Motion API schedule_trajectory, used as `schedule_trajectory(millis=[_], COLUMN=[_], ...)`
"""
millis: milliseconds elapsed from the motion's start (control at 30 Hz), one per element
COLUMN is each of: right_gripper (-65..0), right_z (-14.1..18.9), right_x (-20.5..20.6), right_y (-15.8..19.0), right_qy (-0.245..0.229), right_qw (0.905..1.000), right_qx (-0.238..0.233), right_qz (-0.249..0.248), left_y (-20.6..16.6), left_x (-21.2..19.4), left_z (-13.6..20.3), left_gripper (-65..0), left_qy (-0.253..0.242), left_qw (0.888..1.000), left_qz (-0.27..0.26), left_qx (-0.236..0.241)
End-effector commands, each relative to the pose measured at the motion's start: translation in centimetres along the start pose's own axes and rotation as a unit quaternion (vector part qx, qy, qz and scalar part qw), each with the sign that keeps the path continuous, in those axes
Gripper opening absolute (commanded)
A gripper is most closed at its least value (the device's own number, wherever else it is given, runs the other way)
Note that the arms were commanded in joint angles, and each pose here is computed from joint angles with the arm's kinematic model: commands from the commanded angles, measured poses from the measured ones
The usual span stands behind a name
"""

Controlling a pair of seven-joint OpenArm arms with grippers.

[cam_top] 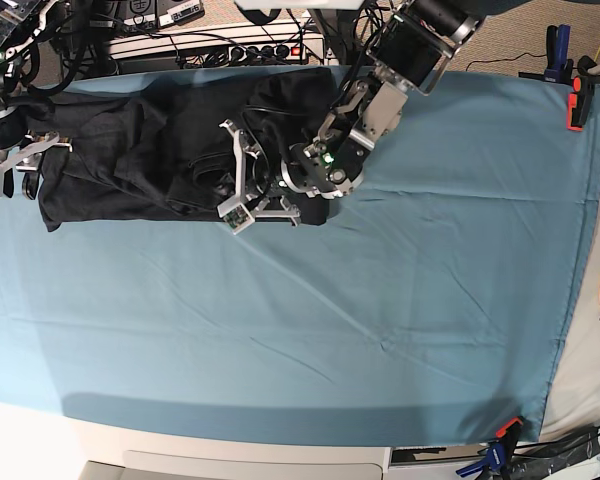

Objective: Fold the T-shirt properly
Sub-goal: 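Carry the held strip end over the shirt body toward the right gripper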

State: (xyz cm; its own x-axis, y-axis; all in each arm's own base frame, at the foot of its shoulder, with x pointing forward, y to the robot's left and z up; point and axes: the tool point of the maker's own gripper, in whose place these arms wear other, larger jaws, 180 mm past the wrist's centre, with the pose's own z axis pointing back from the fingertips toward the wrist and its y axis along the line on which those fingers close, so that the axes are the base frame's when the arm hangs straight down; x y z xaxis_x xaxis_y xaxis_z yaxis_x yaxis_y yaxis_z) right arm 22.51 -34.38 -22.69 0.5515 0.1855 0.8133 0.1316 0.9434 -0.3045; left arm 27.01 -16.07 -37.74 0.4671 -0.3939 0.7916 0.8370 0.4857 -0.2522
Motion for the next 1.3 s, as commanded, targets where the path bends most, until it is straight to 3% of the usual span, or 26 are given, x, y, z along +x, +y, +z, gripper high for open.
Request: schedule_trajectory(millis=[0, 333, 533, 633, 867, 1267], right_gripper=[-42.9, -42.9, -42.9, -42.9, -42.9, -42.9], right_z=[0.3, 0.3, 0.3, 0.3, 0.3, 0.3], right_x=[1.2, 1.3, 1.3, 1.2, 1.3, 1.3], right_y=[-0.4, -0.4, -0.4, -0.4, -0.4, -0.4], right_qy=[-0.021, -0.023, -0.023, -0.023, -0.023, -0.023], right_qw=[0.9997, 0.9997, 0.9997, 0.9997, 0.9997, 0.9997], right_qx=[-0.006, -0.006, -0.006, -0.006, -0.006, -0.006], right_qz=[0.005, 0.005, 0.005, 0.005, 0.005, 0.005], left_y=[0.3, -0.5, -0.8, 0.5, 5.3, 4.7], left_x=[2.0, 3.6, 0.9, -0.2, -0.7, 0.2], left_z=[0.2, 1.8, 2.2, 2.5, 3.5, 3.1], left_gripper=[-65.0, -65.0, -65.0, -65.0, -65.0, -65.0], left_qy=[-0.020, 0.024, 0.095, 0.115, 0.110, 0.089], left_qw=[1.000, 0.999, 0.993, 0.991, 0.987, 0.990], left_qz=[-0.008, -0.014, -0.047, -0.060, -0.089, -0.078], left_qx=[0.000, -0.030, -0.045, -0.021, 0.082, 0.075])
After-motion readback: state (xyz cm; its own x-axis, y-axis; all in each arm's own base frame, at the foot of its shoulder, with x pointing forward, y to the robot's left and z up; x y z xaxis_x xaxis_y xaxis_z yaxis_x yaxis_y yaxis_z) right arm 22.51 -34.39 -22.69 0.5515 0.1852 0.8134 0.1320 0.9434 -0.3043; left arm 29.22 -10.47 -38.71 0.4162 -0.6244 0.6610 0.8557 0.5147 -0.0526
